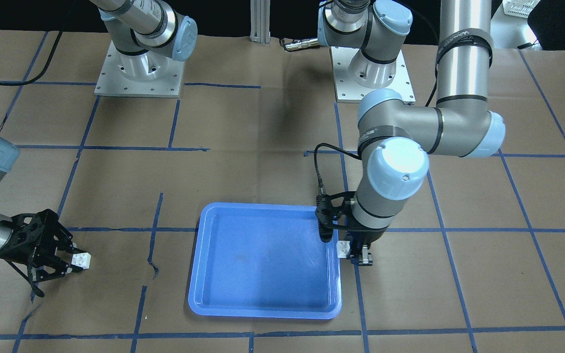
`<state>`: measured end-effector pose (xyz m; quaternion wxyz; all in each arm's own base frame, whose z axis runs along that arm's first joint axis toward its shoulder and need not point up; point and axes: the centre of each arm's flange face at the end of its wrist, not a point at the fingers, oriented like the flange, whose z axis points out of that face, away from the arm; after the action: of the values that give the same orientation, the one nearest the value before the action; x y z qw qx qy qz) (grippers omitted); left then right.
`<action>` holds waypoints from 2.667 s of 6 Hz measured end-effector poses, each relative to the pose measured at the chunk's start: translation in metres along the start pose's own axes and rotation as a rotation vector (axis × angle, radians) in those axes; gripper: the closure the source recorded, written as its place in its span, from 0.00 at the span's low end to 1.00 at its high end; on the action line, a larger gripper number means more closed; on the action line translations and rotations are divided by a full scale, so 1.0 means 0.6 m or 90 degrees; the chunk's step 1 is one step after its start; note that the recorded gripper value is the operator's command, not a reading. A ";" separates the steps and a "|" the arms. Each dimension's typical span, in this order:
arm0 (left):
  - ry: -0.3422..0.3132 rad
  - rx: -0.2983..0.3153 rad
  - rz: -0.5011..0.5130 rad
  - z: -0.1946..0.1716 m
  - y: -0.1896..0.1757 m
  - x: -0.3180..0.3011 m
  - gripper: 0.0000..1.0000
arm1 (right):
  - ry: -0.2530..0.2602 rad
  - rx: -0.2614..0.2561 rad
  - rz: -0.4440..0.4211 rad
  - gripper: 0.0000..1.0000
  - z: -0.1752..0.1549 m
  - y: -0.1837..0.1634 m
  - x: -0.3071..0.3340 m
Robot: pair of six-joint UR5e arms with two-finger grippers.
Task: Assemble white blocks and place on blue tray
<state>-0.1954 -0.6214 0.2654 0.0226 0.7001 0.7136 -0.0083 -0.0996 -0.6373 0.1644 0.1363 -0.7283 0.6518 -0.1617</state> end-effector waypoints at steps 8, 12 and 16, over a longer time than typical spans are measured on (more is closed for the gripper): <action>0.008 0.014 -0.048 0.112 -0.213 0.038 1.00 | 0.023 -0.014 0.029 0.84 -0.119 -0.211 0.012; 0.003 0.018 -0.048 0.121 -0.225 0.043 0.01 | 0.031 0.019 0.047 0.84 -0.088 -0.261 -0.013; -0.019 0.020 -0.053 0.100 -0.218 0.031 0.01 | 0.059 0.010 0.072 0.84 -0.033 -0.322 -0.020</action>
<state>-0.3256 -0.6079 0.2019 0.0215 0.6701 0.7413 -0.0310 0.0660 -0.6033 0.2606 0.1205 -0.6812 0.6960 -0.1922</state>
